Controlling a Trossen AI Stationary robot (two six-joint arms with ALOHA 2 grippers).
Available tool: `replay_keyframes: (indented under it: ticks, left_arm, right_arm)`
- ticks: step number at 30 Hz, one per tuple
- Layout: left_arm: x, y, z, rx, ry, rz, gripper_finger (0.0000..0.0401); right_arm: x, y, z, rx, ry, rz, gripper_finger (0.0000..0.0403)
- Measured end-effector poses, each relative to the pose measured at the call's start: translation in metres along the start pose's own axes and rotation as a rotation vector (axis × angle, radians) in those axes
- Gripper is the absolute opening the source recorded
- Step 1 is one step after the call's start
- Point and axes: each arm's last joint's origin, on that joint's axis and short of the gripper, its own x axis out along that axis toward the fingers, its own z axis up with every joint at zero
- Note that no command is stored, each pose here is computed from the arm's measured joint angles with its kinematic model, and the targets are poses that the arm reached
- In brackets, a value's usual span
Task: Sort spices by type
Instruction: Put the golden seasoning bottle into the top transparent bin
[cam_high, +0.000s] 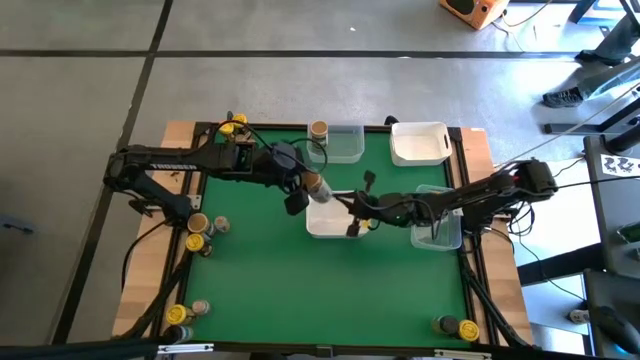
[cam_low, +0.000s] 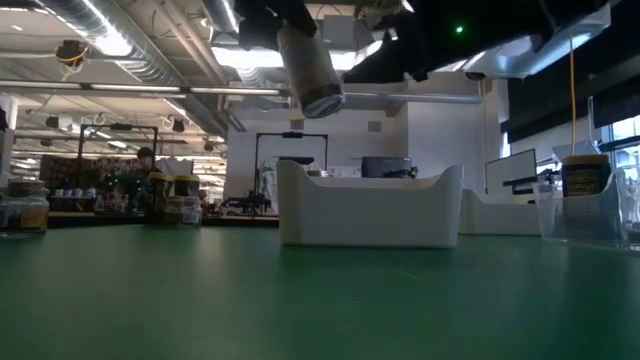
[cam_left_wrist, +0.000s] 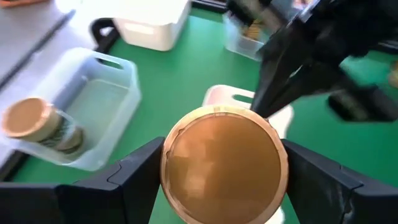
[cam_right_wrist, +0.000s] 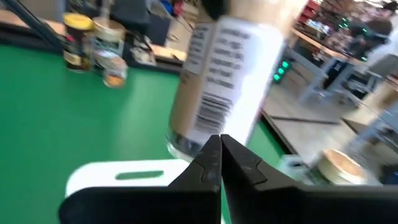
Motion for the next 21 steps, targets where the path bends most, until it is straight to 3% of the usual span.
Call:
replay_keyframes:
  ticks: [11, 21]
  left_arm:
    - [0.047, 0.025, 0.002, -0.022, 0.007, 0.177, 0.0285]
    - [0.087, 0.056, 0.018, -0.038, -0.066, 0.251, 0.0285]
  right_arm:
    - [-0.056, -0.040, 0.008, -0.049, 0.198, -0.145, 0.0014]
    - [-0.064, -0.044, -0.004, -0.127, 0.319, -0.151, 0.0014]
